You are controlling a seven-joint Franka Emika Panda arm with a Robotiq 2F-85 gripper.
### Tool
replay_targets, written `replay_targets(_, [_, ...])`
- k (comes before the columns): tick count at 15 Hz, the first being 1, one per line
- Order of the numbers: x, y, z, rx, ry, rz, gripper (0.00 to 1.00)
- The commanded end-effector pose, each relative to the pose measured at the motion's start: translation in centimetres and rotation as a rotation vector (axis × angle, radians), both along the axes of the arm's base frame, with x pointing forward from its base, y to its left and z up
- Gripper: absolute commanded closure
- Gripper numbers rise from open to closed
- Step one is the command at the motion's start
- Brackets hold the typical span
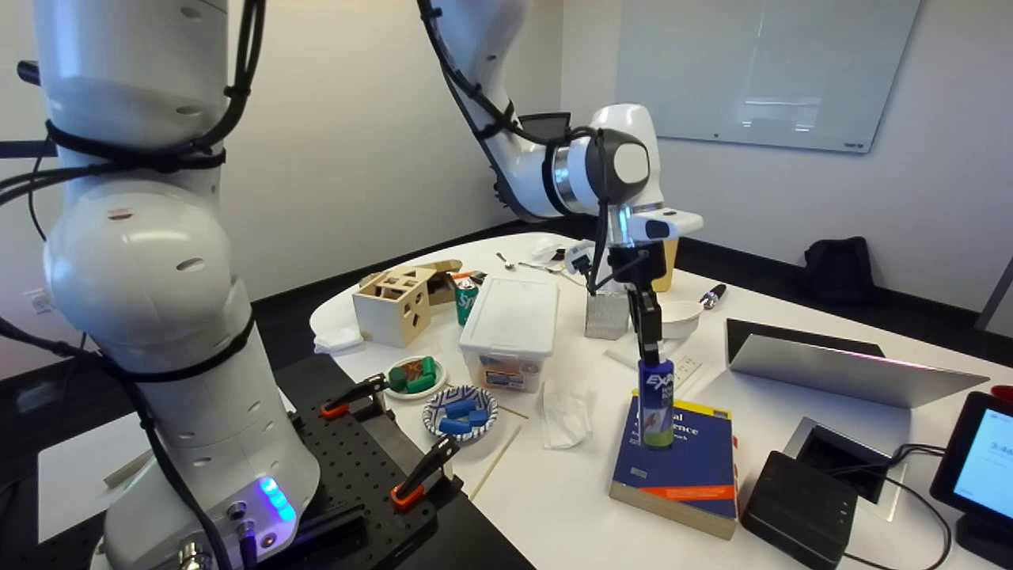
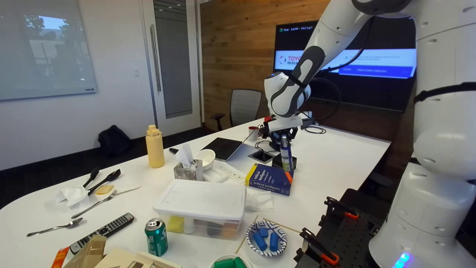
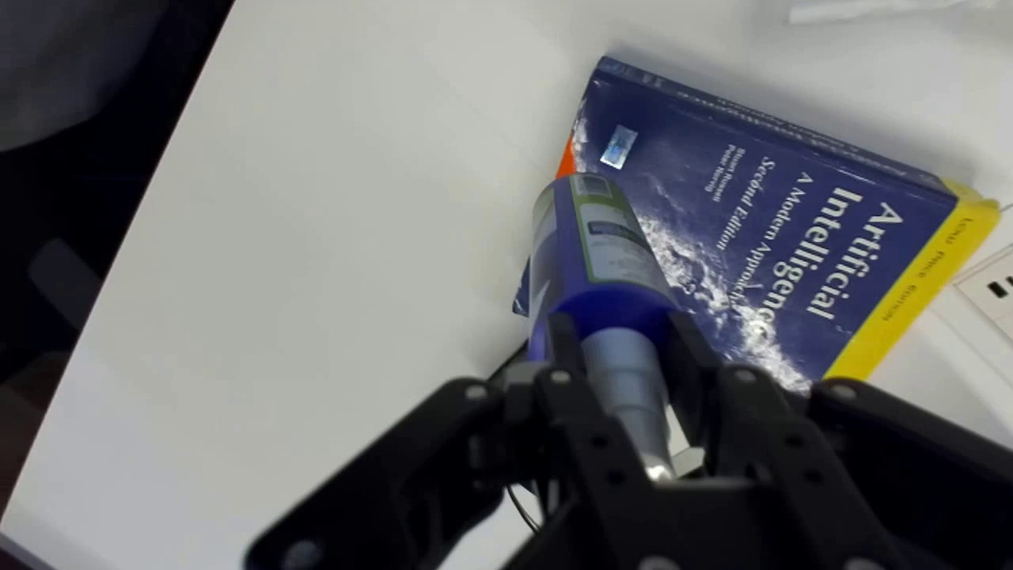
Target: Bring the blue bottle closer to the book
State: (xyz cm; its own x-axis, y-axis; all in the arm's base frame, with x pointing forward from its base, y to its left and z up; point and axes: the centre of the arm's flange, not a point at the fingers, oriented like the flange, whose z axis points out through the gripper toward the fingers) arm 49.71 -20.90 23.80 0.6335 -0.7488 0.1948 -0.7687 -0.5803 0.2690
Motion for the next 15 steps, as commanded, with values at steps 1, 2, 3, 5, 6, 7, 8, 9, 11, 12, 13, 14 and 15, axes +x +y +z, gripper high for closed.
replay_targets(1, [0.9, -4.1, -2.8, 0.035, -0.007, -0.047, 0.92])
replay_targets(2, [0.8, -5.3, -3.6, 0.05, -0.007, -0.062, 0.92])
replay_targets(3, [0.7, -6.6, -4.3, 0.066, -0.007, -0.079, 0.92])
replay_targets(5, [0.5, -8.8, -5.4, 0.095, -0.006, -0.107, 0.92])
replay_targets(6, [0.3, -9.8, -5.9, 0.109, -0.004, -0.116, 0.92])
replay_targets(7, [0.1, -10.6, -6.3, 0.122, -0.004, -0.125, 0.92])
replay_targets(8, [-0.2, -11.5, -6.8, 0.141, -0.007, -0.139, 0.92])
replay_targets(9, [-0.5, -12.3, -7.1, 0.153, -0.01, -0.152, 0.92])
replay_targets(11, [-0.9, -13.9, -6.7, 0.173, -0.033, -0.172, 0.92])
replay_targets(12, [-1.5, -14.5, -6.7, 0.18, -0.037, -0.18, 0.92])
replay_targets(13, [-1.9, -15.1, -6.7, 0.187, -0.043, -0.189, 0.92])
replay_targets(14, [-2.3, -15.7, -6.8, 0.191, -0.046, -0.198, 0.92])
replay_targets(15, [-2.8, -16.2, -6.6, 0.194, -0.049, -0.208, 0.92])
